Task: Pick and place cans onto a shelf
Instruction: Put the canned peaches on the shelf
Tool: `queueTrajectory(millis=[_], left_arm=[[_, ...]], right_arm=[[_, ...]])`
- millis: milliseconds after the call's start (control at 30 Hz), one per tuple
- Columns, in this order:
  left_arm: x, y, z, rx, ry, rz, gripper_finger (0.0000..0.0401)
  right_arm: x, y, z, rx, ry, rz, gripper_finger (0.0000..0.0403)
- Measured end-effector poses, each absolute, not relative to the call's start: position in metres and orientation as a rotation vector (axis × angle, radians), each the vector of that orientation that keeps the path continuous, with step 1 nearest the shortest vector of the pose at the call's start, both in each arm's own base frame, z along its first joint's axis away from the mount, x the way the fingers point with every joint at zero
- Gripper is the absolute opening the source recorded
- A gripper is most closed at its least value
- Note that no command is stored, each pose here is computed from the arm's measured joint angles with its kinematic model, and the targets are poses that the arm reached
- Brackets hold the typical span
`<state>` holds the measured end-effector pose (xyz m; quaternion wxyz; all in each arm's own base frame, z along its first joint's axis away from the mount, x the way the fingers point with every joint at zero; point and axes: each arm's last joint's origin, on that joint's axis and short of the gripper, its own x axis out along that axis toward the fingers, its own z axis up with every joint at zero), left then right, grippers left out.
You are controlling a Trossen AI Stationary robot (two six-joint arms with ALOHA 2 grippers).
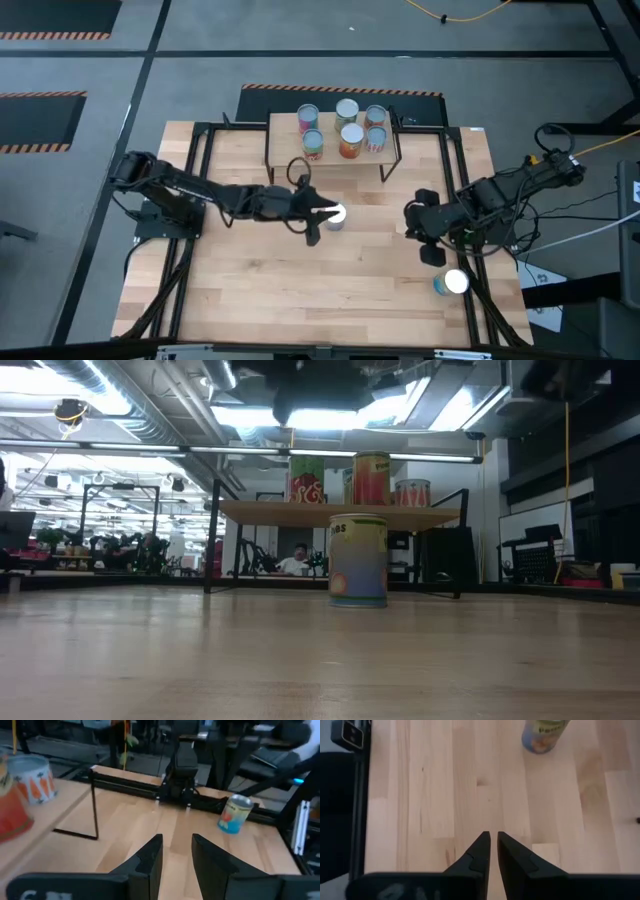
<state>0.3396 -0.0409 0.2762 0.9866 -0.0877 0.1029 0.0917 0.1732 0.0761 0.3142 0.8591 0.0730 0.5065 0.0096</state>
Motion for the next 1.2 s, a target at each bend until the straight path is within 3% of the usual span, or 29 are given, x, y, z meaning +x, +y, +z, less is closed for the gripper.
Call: queueTrajectory(millis=[300,733,1200], left_arm=[[0.368,-0.029,0.323,-0.170,0.341,0.297,0.0096],[0.379,-0.006,0.270,-0.321,0.700,0.542,0.0096],[0.386,-0.004,0.247,-0.350,0.788,0.542,0.0096]], right_arm=[[0.170,0.078,0.302,0.138,1.082,0.030,0.0040],[0.171,0.078,0.302,0.135,1.075,0.035,0.0039],[0.171,0.079,0.302,0.137,1.071,0.037,0.0039]])
